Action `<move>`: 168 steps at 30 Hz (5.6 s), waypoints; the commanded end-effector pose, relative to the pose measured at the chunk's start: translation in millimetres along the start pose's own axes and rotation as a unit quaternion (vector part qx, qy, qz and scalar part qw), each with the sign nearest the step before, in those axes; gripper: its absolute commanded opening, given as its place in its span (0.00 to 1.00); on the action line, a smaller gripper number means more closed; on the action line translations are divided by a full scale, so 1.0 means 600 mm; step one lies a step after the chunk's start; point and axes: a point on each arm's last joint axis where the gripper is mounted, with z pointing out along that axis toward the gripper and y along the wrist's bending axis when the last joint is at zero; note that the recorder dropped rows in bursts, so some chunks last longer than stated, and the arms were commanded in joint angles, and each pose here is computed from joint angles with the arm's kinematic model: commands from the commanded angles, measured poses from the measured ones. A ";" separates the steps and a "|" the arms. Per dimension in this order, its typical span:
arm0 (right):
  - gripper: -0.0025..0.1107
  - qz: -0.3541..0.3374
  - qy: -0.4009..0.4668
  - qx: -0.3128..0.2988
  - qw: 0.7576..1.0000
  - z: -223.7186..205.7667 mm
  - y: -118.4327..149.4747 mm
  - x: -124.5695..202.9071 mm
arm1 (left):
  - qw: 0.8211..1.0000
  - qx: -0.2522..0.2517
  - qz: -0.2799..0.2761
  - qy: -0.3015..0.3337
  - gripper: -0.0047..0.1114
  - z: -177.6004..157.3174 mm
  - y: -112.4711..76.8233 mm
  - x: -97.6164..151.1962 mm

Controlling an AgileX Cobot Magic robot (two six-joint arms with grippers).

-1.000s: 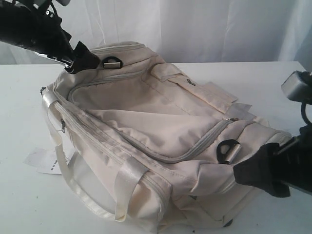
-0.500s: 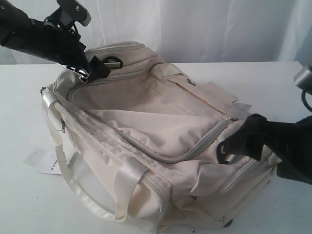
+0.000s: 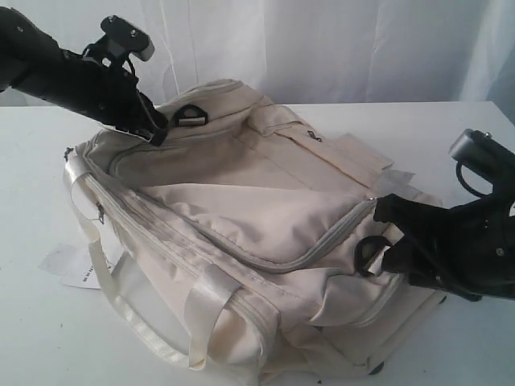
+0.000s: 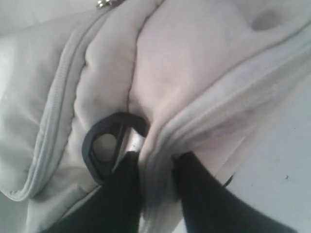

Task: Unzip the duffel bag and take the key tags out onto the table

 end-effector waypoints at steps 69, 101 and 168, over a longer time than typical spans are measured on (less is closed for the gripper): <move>0.21 -0.128 -0.067 0.007 0.989 0.039 0.063 -0.141 | 0.950 -0.032 -0.309 0.034 0.15 -0.158 -0.020 0.124; 0.02 -0.064 -0.115 0.053 0.990 -0.051 -0.030 -0.186 | 0.906 -0.150 -0.394 0.023 0.04 -0.325 0.011 0.193; 0.02 -0.156 -0.111 -0.057 0.980 0.036 0.058 -0.171 | 0.996 -0.055 0.054 0.048 0.11 -0.232 0.007 0.208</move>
